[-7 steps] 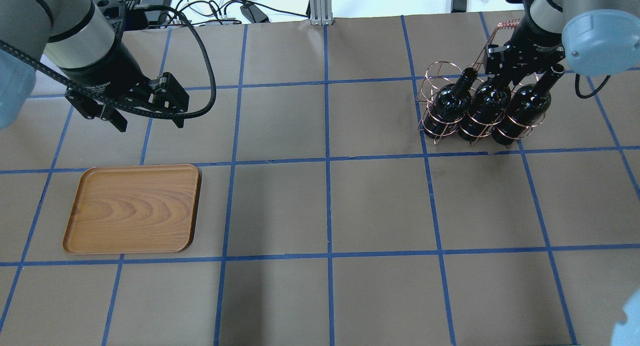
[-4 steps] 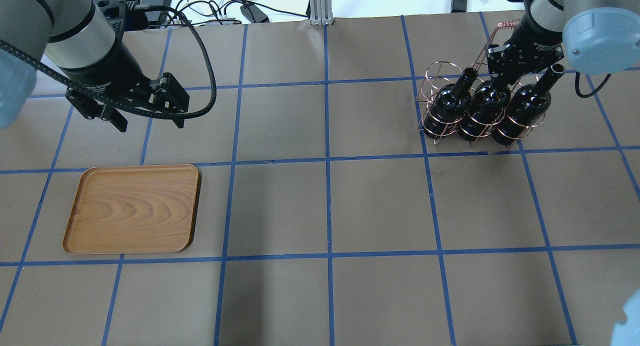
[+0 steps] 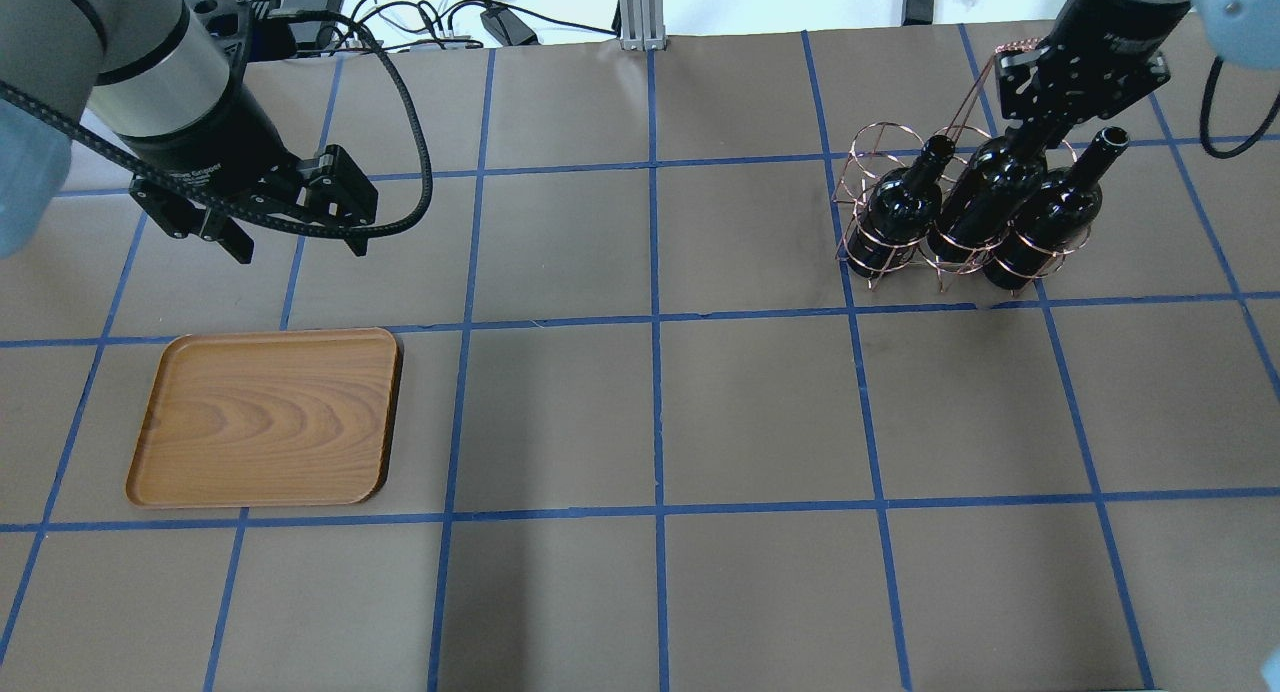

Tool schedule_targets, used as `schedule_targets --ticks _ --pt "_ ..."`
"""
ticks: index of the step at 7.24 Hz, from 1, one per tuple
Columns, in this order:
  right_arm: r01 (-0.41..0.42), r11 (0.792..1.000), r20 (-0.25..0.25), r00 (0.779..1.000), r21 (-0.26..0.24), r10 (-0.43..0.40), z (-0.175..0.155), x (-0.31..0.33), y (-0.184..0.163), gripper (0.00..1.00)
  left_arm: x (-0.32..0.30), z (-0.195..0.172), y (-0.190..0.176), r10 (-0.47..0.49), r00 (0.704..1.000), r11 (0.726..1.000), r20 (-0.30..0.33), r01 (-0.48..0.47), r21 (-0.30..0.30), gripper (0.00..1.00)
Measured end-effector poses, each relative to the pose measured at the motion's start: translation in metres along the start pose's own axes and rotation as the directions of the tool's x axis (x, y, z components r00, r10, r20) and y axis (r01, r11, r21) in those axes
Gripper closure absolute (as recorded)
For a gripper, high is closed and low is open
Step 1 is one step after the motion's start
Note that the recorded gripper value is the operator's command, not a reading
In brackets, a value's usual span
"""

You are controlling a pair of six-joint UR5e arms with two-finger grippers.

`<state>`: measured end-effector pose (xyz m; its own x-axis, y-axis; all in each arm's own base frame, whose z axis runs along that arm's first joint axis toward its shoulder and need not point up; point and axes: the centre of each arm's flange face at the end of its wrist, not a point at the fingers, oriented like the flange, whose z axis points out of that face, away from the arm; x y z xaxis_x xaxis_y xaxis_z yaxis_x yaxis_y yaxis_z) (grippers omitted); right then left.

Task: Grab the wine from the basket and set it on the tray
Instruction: 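Lift the bottle out of the rack and carry it toward the tray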

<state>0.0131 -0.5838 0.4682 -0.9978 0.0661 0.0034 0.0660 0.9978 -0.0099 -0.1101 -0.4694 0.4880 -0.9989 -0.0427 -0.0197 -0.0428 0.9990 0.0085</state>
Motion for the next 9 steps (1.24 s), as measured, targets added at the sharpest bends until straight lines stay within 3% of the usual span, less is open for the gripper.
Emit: schedule_targets --ticks 2,4,6,9 --pt "-0.002 1.000 -0.031 1.000 -0.027 0.001 -0.079 -0.010 0.044 1.00 -0.001 0.000 0.000 -0.001 1.000 1.000 0.000 0.001 0.001 0.00" --pt "-0.032 0.998 -0.055 0.998 -0.055 0.029 -0.117 -0.069 0.102 1.00 -0.002 0.000 -0.001 -0.003 1.000 1.000 0.001 0.003 0.001 0.00" --pt "-0.066 0.994 -0.057 0.997 -0.087 0.061 -0.102 -0.160 0.131 1.00 -0.002 0.000 -0.001 -0.003 1.000 1.000 0.001 0.003 0.001 0.00" --pt "-0.039 0.993 0.027 0.999 -0.112 0.043 -0.018 -0.308 0.143 1.00 -0.004 -0.001 -0.002 0.003 1.000 1.000 0.011 -0.004 0.006 0.00"
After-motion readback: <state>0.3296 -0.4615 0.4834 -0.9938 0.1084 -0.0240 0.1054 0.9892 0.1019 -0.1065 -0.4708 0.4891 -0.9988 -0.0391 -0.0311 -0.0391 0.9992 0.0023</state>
